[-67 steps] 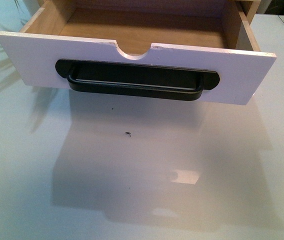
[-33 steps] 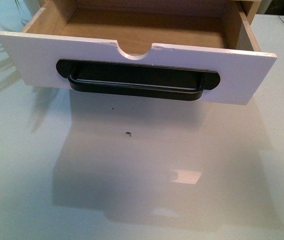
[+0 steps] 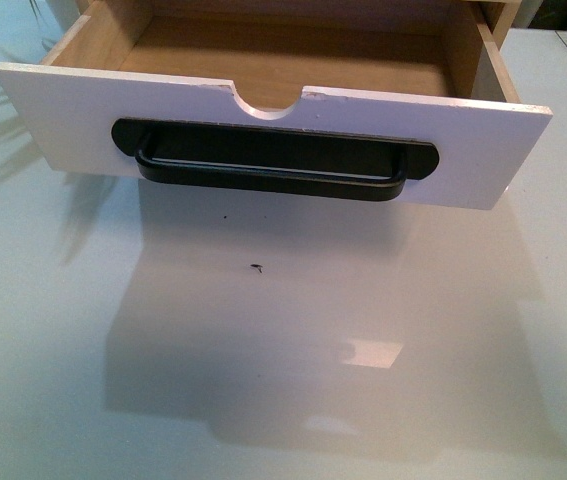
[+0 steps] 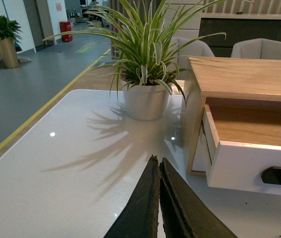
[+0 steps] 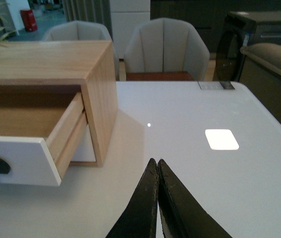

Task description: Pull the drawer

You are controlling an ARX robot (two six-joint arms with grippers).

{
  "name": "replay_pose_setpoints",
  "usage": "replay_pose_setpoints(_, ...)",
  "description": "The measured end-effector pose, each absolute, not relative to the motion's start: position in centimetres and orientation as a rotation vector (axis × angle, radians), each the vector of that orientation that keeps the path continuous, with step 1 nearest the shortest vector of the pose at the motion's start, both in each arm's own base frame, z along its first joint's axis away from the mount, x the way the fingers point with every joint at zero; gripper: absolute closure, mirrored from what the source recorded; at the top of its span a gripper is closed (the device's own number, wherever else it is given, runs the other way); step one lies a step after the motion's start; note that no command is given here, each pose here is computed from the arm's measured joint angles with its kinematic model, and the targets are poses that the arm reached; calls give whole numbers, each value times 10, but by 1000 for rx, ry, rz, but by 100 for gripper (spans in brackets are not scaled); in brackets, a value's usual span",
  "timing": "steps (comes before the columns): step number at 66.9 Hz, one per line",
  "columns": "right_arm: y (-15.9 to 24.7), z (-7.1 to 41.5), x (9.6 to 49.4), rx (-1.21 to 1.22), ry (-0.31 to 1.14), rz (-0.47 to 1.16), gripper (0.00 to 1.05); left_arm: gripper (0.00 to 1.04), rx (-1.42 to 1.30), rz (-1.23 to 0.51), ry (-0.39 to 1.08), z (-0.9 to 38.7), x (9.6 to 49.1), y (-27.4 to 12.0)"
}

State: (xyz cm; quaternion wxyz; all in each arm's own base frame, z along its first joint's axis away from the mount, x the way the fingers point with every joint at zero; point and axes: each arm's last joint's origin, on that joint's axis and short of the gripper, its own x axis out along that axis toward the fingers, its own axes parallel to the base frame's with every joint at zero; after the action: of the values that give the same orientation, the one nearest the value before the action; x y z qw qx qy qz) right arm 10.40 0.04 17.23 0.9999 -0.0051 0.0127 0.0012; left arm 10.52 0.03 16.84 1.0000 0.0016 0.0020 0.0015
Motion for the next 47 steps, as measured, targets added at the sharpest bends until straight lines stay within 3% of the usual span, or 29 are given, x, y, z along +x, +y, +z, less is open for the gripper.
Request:
replay_pose_setpoints(26,0,172,96,-10,-21,1,103,102,3,3,-8,168,97,0)
replay_pose_setpoints(31,0,172,96,-10,-21,1,99,90,2,3,-8,168,97,0)
replay_pose_setpoints(47,0,172,96,-10,-22,1,55,46,2,3,-8,168,97,0)
